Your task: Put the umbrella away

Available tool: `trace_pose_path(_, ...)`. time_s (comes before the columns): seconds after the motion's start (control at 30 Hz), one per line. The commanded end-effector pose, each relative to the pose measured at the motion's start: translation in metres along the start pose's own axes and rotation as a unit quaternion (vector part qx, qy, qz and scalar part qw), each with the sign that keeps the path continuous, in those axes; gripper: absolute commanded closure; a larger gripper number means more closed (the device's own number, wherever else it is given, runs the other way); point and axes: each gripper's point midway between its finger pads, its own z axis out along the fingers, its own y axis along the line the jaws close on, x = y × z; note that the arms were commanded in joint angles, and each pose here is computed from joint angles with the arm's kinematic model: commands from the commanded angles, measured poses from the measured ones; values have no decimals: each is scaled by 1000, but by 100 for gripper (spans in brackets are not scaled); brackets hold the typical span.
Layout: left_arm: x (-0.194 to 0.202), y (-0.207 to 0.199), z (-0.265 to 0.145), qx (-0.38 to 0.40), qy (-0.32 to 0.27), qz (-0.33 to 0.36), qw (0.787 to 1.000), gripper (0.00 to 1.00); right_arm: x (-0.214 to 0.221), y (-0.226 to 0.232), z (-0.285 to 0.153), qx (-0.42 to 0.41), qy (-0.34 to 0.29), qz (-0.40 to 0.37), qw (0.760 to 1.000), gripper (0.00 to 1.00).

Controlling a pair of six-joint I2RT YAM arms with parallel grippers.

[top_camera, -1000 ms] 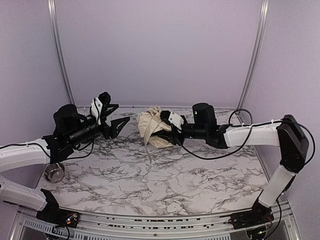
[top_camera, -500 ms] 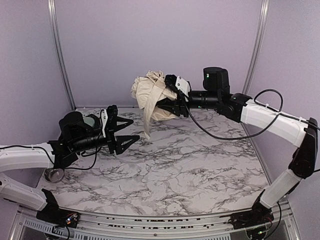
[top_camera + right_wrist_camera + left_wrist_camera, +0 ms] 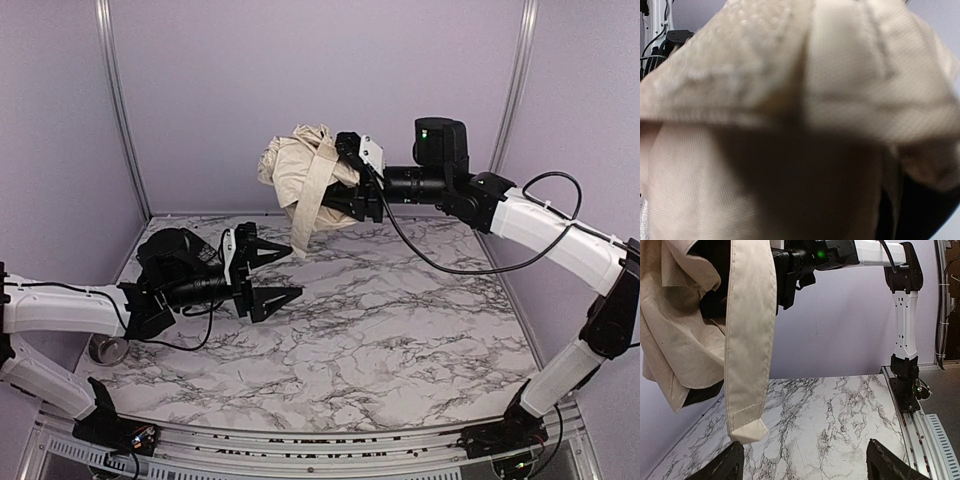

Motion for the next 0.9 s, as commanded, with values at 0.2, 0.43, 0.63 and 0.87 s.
trace_pose_path(0.2,-26,13,20,-3,-40,25,999,16,-54,-6,-17,10,-58,-46,997,100)
trace_pose_path(0.43,-25,4,29,36,-41,16,998,28,-53,-5,-16,9,-56,-46,997,100)
trace_pose_path(0.63,-28,-5,28,59,-46,19,997,83,-50,-4,-15,9,-53,-42,998,100)
trace_pose_path(0.87,-20,-3,18,38,-37,20,998,100,-54,-19,-26,37,-56,-19,998,100)
